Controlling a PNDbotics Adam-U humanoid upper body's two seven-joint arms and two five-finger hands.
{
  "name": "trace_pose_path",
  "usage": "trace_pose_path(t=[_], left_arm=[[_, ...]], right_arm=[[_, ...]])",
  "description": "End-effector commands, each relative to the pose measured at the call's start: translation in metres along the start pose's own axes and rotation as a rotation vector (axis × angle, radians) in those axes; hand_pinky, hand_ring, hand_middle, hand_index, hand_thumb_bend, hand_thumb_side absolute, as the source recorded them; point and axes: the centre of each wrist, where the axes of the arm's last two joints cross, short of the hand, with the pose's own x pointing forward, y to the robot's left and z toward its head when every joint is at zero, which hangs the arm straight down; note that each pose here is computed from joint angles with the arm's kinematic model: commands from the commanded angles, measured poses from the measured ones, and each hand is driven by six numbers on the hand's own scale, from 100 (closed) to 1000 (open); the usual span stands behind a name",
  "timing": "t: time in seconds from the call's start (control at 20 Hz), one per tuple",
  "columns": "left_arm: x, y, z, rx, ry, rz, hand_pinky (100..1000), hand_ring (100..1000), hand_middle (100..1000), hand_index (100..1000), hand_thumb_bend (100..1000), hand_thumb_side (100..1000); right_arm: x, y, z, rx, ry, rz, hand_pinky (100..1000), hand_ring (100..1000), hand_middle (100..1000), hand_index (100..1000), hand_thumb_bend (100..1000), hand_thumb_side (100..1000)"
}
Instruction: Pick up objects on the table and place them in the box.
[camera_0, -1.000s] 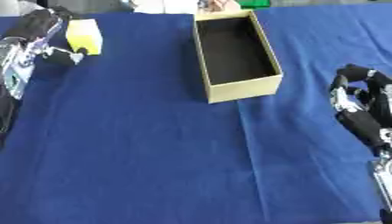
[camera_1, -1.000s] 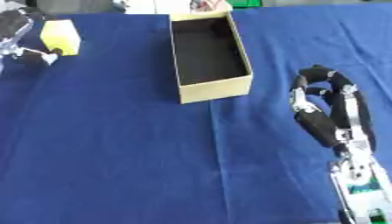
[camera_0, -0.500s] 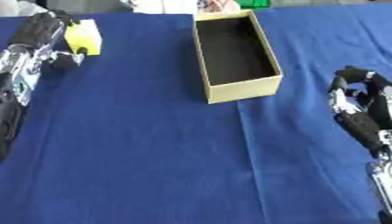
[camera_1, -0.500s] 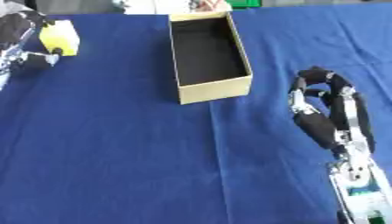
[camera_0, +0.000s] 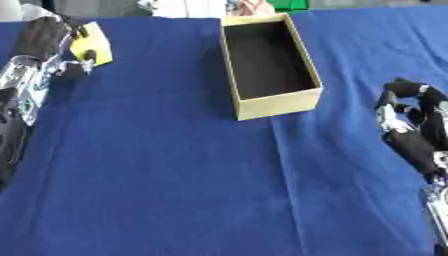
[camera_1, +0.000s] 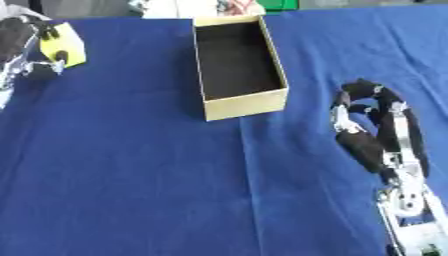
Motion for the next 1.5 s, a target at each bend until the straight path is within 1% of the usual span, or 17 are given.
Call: trace_pose_path(t=[0.05,0.2,0.4,0.6,0.75,1.05,1.25,1.5], left_arm=[[-0.005,0.015,-0.006,0.080,0.018,0.009,704,598,430,577,106,144],[-0.005,0.025,-0.009,0.122,0.002,0.022,705,599,426,575,103,136],[-0.002,0.046,-0.016,0.179,-0.046,0.060,708,600,422,577,100,130],[0.015,0.070,-0.023,0.233,-0.141,0.112,711,601,421,579,100,125],[0.038,0.085,-0.028,0.258,-0.236,0.158,712,603,422,580,100,123],[0.097,0.106,-0.032,0.276,-0.444,0.239,715,607,424,582,100,125],[0.134,0.111,-0.031,0.269,-0.563,0.273,716,609,425,583,100,125],[0.168,0.103,-0.027,0.229,-0.665,0.281,722,619,433,592,100,138]], right_arm=[[0.004,-0.002,-0.004,-0.003,-0.018,-0.002,675,930,523,680,100,322],[0.004,-0.003,-0.004,-0.006,-0.018,-0.001,675,929,523,680,100,326],[0.004,-0.004,-0.003,-0.006,-0.017,0.001,675,929,523,680,100,333],[0.004,-0.004,-0.003,-0.003,-0.018,0.000,675,929,523,679,100,342],[0.004,-0.003,-0.004,0.002,-0.021,-0.003,676,928,523,679,100,350],[0.005,0.000,-0.004,0.022,-0.024,-0.015,676,929,523,680,100,353],[0.005,0.003,-0.003,0.042,-0.025,-0.026,677,929,523,680,100,353],[0.005,0.006,-0.004,0.059,-0.028,-0.035,678,930,523,681,100,354]])
